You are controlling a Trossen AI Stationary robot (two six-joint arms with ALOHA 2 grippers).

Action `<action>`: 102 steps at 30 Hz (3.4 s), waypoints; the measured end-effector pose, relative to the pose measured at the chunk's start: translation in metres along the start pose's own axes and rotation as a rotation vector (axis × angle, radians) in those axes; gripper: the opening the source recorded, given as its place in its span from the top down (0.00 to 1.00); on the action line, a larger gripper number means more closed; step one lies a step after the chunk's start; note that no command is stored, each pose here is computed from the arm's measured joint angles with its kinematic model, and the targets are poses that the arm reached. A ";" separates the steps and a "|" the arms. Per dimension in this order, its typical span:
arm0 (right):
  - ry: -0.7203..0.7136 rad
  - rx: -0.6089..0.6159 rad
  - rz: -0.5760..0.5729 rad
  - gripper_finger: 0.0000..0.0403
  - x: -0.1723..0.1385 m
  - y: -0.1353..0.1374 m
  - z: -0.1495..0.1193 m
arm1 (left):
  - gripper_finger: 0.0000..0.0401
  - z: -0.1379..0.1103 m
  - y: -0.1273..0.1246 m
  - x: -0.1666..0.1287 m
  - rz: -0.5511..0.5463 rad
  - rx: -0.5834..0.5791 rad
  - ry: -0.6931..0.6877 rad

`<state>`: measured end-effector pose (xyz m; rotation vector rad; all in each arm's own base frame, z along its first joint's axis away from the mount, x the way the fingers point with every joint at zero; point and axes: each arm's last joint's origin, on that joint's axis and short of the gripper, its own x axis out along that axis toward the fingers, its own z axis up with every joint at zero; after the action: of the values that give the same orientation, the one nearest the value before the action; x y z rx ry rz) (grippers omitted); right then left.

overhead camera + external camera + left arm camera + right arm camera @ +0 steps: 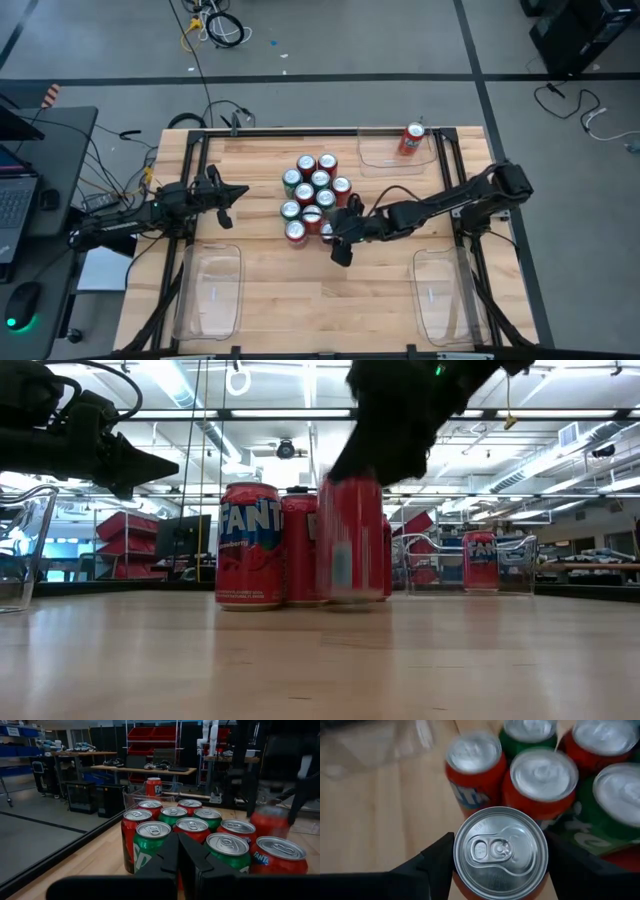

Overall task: Sort soda cans
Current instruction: Put the bottom left orange soda can into the top transparent bin

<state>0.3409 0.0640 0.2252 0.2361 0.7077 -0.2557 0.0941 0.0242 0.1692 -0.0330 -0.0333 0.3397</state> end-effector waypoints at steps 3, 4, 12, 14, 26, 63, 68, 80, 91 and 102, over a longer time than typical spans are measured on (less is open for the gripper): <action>-0.017 0.026 0.011 0.38 -0.020 -0.002 0.006 | 0.98 0.000 0.000 0.000 0.000 0.000 0.000; -0.022 0.026 0.010 0.38 -0.027 -0.002 0.008 | 0.98 0.000 0.000 0.000 0.000 0.000 0.000; -0.121 0.086 -0.204 0.38 -0.100 -0.032 0.018 | 0.98 0.000 0.000 0.000 0.000 0.000 0.000; -0.151 0.116 -0.300 0.38 -0.115 -0.046 0.019 | 0.98 0.000 0.000 0.000 0.000 0.000 0.000; -0.182 0.314 -0.828 0.38 -0.129 -0.159 0.039 | 0.98 0.000 0.000 0.000 0.001 0.000 -0.001; 0.005 0.543 -0.953 0.38 -0.030 -0.294 0.018 | 0.98 0.000 0.000 0.000 0.002 0.003 -0.001; 0.018 0.559 -0.932 0.38 -0.026 -0.297 0.007 | 0.98 0.000 0.000 0.000 0.001 0.002 -0.001; -0.022 0.576 -0.928 0.35 -0.025 -0.303 0.000 | 0.98 0.000 0.000 0.000 0.001 0.001 -0.001; 0.028 0.512 -0.945 0.15 -0.025 -0.308 -0.004 | 0.98 0.000 0.000 0.000 0.001 0.000 -0.001; -0.003 0.448 -0.902 0.16 -0.033 -0.308 0.022 | 0.98 0.000 0.000 0.000 0.001 0.000 -0.001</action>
<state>0.2348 -0.2282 0.2248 0.3300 0.7126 -1.2820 0.0941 0.0242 0.1694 -0.0330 -0.0341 0.3408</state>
